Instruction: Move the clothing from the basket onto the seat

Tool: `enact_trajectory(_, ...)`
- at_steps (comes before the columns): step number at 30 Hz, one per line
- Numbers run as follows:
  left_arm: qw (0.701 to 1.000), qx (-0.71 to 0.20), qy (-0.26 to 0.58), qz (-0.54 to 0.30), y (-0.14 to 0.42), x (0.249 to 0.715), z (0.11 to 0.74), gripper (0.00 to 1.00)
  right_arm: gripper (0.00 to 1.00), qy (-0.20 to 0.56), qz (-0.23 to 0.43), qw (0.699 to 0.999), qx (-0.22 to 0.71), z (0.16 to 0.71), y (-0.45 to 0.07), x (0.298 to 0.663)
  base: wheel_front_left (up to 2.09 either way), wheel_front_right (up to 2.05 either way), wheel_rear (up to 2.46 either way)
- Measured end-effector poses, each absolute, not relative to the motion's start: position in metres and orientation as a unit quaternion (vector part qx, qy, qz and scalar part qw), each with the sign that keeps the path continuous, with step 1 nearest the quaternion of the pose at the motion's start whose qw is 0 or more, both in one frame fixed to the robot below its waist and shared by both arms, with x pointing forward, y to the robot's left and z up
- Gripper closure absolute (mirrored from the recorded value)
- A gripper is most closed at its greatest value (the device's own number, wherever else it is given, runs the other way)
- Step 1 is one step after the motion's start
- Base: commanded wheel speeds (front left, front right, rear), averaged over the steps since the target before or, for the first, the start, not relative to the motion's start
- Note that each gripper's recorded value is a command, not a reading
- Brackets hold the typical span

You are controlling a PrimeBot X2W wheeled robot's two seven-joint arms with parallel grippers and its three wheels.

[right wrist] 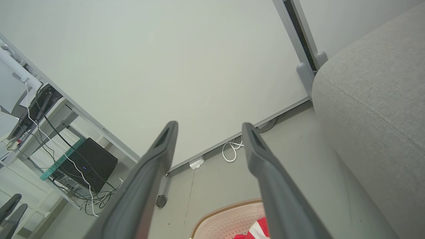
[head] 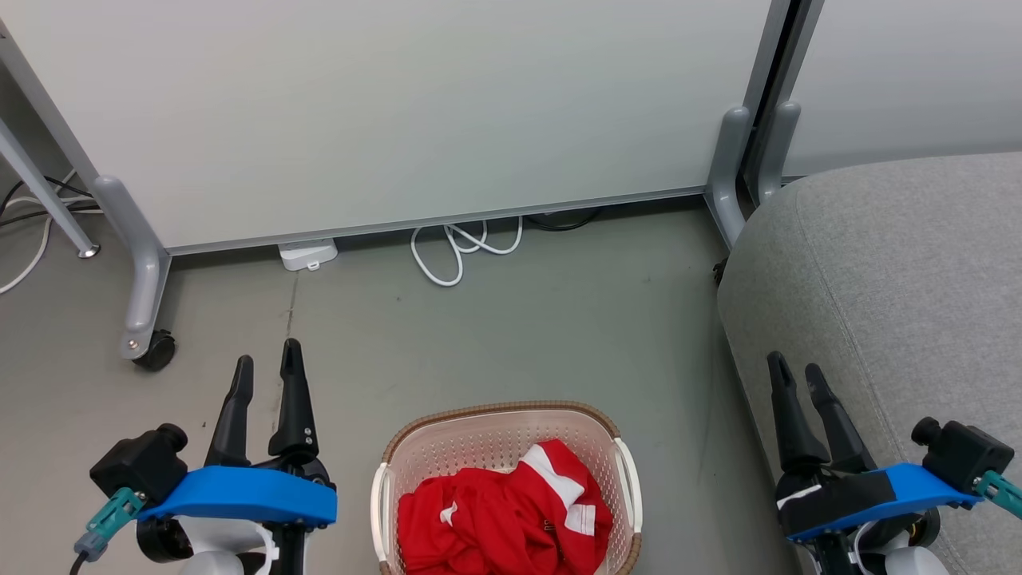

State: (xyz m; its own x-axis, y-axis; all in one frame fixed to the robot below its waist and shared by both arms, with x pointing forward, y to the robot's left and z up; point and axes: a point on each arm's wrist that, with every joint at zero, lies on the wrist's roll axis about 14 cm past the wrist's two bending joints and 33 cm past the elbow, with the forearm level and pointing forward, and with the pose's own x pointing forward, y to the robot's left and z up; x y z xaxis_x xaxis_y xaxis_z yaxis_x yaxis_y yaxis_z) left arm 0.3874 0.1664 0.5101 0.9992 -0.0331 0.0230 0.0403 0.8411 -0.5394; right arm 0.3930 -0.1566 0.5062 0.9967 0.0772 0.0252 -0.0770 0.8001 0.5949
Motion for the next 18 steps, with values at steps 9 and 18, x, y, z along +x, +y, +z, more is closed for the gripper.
enact_trajectory(9,0.973,-0.228,-0.014,-0.03,0.162,0.388,0.512,0.0,0.0,-0.011,0.052,0.962,0.269,0.51,-0.151,0.396,0.0,0.0,0.0)
enact_trajectory(18,0.982,-0.181,-0.024,-0.042,0.156,0.389,0.515,0.0,0.0,-0.018,0.065,0.972,0.223,0.513,-0.145,0.397,0.0,0.0,0.0)
